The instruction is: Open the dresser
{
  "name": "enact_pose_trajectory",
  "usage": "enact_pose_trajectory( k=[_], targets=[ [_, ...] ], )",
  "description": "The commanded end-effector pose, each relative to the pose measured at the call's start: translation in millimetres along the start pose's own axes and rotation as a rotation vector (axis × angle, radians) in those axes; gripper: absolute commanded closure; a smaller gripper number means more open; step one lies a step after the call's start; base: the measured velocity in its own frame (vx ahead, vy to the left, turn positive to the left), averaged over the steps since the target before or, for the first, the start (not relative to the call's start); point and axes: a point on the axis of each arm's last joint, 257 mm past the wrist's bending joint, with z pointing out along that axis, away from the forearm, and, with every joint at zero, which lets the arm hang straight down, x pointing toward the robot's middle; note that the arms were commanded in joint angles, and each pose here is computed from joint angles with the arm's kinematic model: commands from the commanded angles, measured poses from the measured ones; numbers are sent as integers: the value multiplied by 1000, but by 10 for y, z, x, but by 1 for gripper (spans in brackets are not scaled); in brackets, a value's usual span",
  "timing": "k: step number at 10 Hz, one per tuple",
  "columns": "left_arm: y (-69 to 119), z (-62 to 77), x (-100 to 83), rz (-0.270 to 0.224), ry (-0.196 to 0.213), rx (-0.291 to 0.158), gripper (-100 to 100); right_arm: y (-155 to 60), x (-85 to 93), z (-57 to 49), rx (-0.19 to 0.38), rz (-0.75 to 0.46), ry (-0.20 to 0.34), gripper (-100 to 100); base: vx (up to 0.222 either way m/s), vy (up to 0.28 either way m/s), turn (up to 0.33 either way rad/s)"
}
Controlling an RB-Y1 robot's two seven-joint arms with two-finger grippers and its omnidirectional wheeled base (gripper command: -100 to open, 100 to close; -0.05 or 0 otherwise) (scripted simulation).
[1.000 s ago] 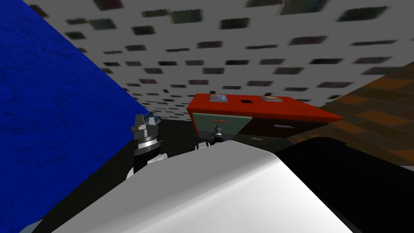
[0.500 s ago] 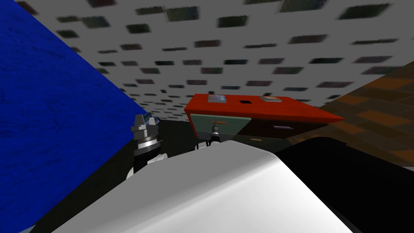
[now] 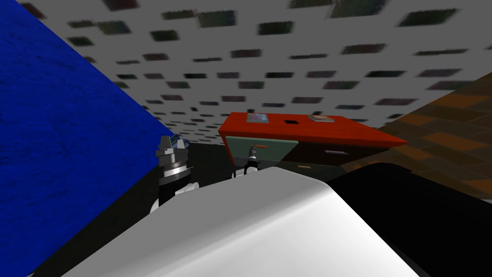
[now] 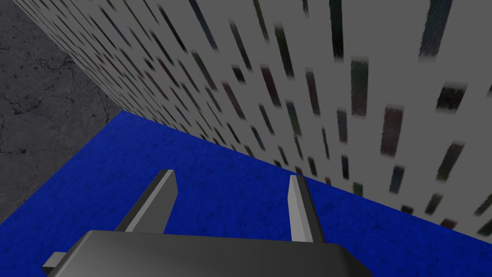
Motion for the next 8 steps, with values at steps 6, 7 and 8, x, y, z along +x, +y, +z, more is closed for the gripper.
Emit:
enact_pose_trajectory(
  k=[6, 7, 8],
  targets=[
    [-1, 2, 2, -1, 0, 1, 0, 15, -37, -97, -9, -8, -6, 100, -135, 48, -11],
    [-1, 1, 1, 0, 0, 0, 0, -2, -59, -122, -6, -5, -8, 100, -126, 35, 4],
    [-1, 1, 1, 0, 0, 0, 0, -23, -77, -137, -2, -3, -10, 100, -210, 56, 3]
  ],
)
